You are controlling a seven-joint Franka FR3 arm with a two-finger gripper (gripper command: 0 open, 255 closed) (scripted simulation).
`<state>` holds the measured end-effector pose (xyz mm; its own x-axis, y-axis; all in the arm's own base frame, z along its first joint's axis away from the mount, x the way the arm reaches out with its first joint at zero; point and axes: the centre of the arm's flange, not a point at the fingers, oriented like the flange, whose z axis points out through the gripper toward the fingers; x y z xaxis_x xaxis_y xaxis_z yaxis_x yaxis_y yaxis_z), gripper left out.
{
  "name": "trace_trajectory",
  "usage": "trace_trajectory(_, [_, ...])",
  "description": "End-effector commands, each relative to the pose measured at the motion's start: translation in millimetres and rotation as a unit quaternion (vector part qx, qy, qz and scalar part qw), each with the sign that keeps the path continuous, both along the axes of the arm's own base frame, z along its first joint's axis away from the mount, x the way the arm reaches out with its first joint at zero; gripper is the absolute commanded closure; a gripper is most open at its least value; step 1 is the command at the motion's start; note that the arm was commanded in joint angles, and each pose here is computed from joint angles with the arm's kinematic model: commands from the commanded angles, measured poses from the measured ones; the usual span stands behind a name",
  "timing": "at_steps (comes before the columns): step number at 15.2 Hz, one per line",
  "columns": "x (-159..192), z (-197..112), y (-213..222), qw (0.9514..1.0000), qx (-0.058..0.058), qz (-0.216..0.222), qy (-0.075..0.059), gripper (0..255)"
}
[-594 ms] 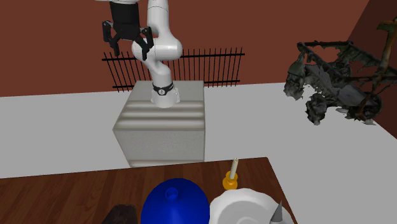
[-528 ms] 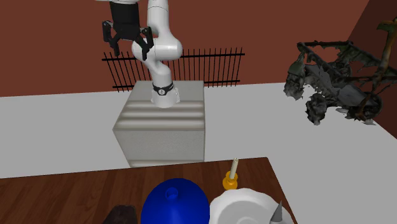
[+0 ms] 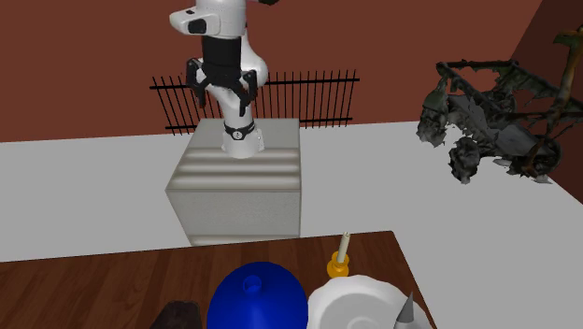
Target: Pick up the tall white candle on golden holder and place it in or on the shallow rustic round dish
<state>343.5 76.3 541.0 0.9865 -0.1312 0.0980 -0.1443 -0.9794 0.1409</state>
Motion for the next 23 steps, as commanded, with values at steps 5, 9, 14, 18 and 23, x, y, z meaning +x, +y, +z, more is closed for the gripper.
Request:
trace_trajectory(5, [28.1, -37.4, 67.5, 0.9996, -0.015, -0.017, -0.018, 0])
trace_trajectory(9, [50.8, -64.5, 109.2, 0.9988, -0.025, -0.028, -0.030, 0])
trace_trajectory(14, [81.2, -98.7, 159.8, 0.9974, -0.038, -0.042, -0.044, 0])
trace_trajectory(18, [107.3, -126.3, 199.1, 0.9959, -0.048, -0.053, -0.056, 0])
trace_trajectory(23, [142.0, -161.0, 246.5, 0.9935, -0.060, -0.067, -0.070, 0])
